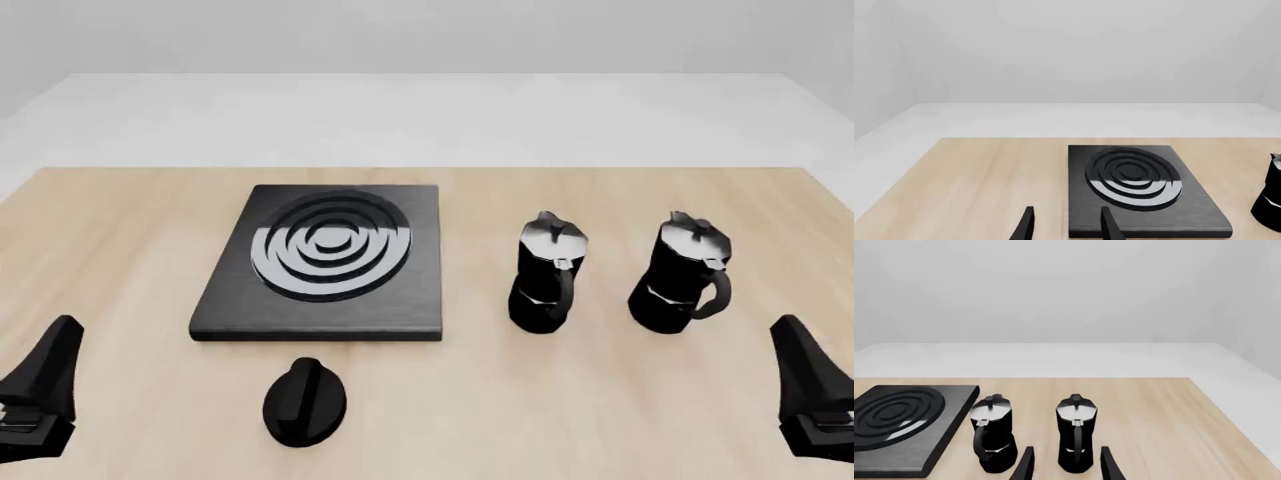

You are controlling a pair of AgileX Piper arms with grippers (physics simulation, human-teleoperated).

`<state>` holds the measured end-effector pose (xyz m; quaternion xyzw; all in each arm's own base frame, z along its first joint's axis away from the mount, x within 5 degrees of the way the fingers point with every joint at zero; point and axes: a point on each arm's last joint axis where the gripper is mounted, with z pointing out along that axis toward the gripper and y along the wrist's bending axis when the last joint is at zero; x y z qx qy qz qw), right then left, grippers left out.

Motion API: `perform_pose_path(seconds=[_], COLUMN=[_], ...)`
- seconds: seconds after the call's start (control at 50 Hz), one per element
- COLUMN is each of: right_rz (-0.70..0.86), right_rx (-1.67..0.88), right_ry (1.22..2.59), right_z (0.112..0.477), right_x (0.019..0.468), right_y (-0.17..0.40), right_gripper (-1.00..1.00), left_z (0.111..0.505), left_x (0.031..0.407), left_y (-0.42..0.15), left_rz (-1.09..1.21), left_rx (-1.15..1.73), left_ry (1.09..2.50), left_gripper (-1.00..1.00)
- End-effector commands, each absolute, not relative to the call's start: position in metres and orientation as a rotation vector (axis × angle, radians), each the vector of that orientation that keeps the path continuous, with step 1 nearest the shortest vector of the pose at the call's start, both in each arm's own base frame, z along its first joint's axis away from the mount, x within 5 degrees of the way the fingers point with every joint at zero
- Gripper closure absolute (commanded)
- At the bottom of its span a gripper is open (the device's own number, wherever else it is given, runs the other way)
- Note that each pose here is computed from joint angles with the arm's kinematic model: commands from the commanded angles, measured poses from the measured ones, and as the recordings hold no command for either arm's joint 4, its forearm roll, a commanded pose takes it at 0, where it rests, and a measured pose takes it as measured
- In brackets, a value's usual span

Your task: Put the right moka pot on the stove.

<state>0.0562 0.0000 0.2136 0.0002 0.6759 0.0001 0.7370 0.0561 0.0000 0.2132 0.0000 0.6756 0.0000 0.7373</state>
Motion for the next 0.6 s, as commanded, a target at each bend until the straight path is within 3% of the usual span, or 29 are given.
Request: perform_pose_path(seconds=[0.02, 0.36, 0.6], right_rz=[-0.001, -0.022, 0.0], right_rx=[0.007, 0.004, 0.015], right_ry=[1.494, 1.584, 1.667], right_z=[0.216, 0.231, 0.217], right_x=[0.057, 0.092, 0.125], right_y=[0.0, -0.002, -0.001], right_gripper=[-1.0, -1.0, -1.0], left_z=[0.213, 0.213, 0.213], left_x=[0.056, 0.056, 0.056], left_y=[0.0, 0.0, 0.0], left_rz=[0.0, 0.0, 0.0], left_rx=[0.0, 0.0, 0.0], left_ry=[1.484, 1.484, 1.484], left_gripper=[-1.0, -1.0, -1.0])
